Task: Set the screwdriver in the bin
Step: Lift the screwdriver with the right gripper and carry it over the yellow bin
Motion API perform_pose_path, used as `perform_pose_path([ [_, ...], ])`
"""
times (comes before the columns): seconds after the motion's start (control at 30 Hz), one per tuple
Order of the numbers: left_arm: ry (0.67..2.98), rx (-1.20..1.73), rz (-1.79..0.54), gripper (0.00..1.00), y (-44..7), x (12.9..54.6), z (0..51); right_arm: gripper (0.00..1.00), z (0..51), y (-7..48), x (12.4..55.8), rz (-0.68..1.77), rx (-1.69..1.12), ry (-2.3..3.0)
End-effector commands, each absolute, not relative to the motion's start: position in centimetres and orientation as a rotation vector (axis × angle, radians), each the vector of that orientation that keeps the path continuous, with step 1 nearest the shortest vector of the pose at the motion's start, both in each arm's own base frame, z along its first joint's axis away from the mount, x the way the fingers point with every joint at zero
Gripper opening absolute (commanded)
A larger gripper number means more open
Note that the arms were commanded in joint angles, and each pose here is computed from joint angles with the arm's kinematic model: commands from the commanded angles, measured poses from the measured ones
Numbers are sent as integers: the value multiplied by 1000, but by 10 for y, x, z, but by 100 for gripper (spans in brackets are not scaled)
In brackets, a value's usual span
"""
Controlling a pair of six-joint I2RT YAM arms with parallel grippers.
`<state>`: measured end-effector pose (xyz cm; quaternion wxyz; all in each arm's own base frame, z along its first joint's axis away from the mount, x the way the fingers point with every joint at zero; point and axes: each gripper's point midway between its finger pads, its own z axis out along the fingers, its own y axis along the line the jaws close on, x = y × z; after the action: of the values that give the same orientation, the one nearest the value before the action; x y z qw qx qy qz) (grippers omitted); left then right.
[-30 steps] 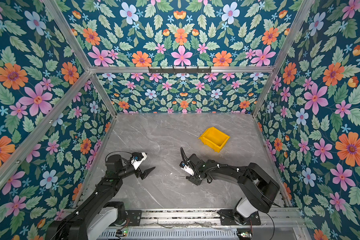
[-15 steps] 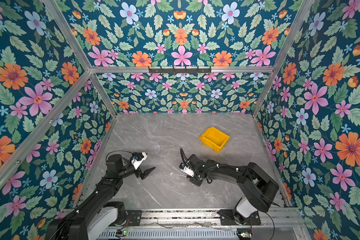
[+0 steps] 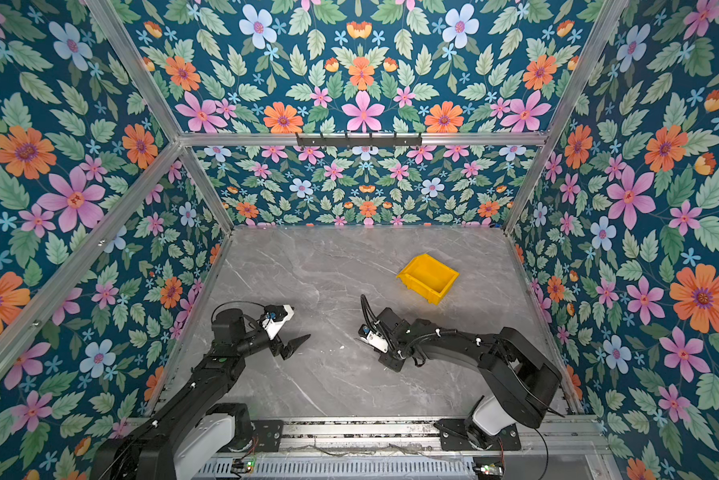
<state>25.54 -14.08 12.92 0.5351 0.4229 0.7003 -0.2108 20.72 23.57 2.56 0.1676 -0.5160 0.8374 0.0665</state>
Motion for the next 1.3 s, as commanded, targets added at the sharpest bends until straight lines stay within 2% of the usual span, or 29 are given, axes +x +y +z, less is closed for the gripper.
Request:
perform_pose_path([
  [0.0, 1662, 1000, -515, 100, -142, 256, 133, 5, 29, 237, 207, 197, -1484, 2361],
  [0.43, 1654, 1074, -506, 100, -164, 257, 154, 4, 73, 232, 242, 216, -1275, 2284],
  [0.93, 1555, 1146, -562, 100, -247, 269, 171, 3, 141, 185, 310, 103, -1020, 2201],
  [1.27, 1528, 1119, -564, 100, -291, 301, 172, 3, 164, 127, 376, 19, -828, 2162],
])
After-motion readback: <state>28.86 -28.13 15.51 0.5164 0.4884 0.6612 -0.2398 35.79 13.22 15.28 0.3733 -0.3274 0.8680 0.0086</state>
